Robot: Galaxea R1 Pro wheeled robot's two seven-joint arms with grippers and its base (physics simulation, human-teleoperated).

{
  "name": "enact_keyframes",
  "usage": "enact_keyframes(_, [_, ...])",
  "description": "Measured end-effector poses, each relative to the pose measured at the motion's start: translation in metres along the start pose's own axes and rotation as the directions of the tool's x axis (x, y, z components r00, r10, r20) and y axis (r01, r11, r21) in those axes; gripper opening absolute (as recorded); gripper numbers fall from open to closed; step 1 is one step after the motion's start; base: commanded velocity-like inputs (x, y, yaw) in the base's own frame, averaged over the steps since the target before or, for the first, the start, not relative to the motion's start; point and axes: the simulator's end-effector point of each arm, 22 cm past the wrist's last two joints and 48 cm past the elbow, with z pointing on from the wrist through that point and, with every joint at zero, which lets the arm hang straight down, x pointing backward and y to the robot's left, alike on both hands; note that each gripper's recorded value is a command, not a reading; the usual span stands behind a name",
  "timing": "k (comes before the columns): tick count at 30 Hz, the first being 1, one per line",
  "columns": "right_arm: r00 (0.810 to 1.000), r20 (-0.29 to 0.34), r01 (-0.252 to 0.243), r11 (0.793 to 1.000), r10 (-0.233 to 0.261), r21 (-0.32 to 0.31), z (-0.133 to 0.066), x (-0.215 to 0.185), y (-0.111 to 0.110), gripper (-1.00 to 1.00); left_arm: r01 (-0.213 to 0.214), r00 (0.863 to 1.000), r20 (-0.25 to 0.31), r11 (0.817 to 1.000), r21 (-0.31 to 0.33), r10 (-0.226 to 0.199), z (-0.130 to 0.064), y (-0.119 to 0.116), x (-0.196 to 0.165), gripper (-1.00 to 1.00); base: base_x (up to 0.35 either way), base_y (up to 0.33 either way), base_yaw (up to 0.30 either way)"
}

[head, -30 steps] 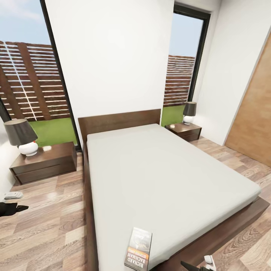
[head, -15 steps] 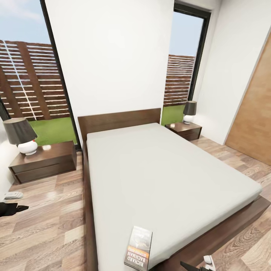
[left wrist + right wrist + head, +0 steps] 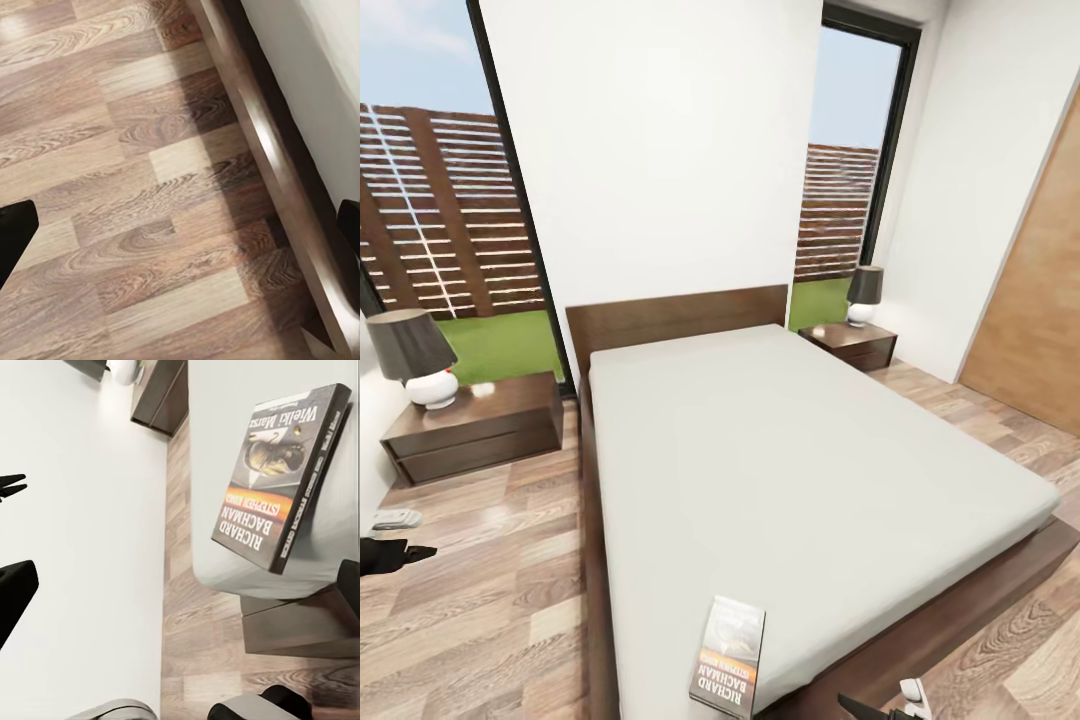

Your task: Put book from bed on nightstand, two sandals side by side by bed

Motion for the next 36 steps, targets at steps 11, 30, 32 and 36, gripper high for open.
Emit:
enact_keyframes(11, [1.000, 0.002, -0.005, 1.000, 0.005, 0.004, 0.006, 0.007, -0.017, 1.00, -0.002, 1.000, 0.000, 1.000, -0.002, 0.002, 0.014, 0.000, 0.010, 1.00, 0.000, 0.000, 0.000])
enact_keyframes(30, [0.990, -0.013, -0.143, 0.990, 0.143, -0.006, 0.023, 0.027, -0.041, 1.00, -0.005, 1.000, 0.000, 1.000, -0.002, 0.005, 0.040, 0.000, 0.031, 1.00, 0.000, 0.000, 0.000])
enact_keyframes(32, [0.989, -0.013, -0.145, 0.989, 0.145, -0.003, 0.025, 0.029, -0.044, 1.00, -0.005, 1.000, 0.000, 1.000, -0.001, 0.005, 0.043, 0.000, 0.033, 1.00, 0.000, 0.000, 0.000])
enact_keyframes(36, [0.989, -0.013, -0.147, 0.989, 0.147, 0.007, 0.028, 0.033, -0.052, 1.00, -0.005, 1.000, 0.001, 1.000, -0.002, 0.005, 0.048, 0.000, 0.037, 1.00, 0.000, 0.000, 0.000])
